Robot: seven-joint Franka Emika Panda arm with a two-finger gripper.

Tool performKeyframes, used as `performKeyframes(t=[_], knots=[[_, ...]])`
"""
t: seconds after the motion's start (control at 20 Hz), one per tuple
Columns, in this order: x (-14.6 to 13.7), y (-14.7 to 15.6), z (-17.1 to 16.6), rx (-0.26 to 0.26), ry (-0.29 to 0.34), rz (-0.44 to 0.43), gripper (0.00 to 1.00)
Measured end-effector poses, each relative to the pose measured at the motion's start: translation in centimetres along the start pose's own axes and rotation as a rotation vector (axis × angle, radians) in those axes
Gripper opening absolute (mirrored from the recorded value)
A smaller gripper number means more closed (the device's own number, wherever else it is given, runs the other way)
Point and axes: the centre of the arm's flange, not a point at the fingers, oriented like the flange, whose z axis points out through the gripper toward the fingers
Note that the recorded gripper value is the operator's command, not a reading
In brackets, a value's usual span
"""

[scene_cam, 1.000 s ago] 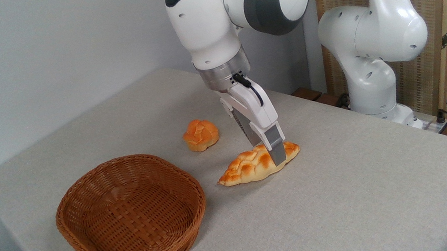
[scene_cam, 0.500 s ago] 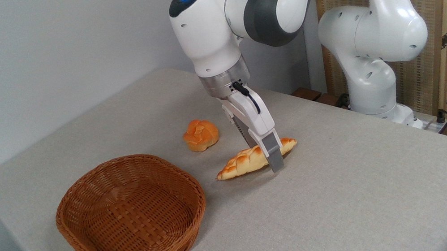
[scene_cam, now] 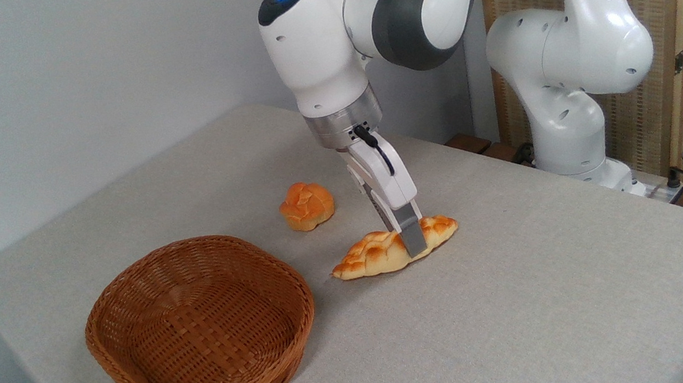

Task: Put bread into the basket
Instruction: 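Lift the braided roll and carry it over the wicker basket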

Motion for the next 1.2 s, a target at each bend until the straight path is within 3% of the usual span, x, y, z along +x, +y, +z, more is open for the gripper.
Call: performKeyframes(t=[0.4,0.6,0.95,1.05,1.2], knots=[[-0.2,-0.3,-1.1,0.008,0.000,-0.002,0.05],[-0.6,-0.6,-4.7,-0.009,-0.012,-0.003,0.04],[-1.7,-2.6,-10.6,0.063,0.051,-0.038,0.04],[-1.3,-3.9,-13.0,0.084,0.106,-0.052,0.05],[0.0,-6.9,-14.7,0.081,0.310,-0.121,0.07]])
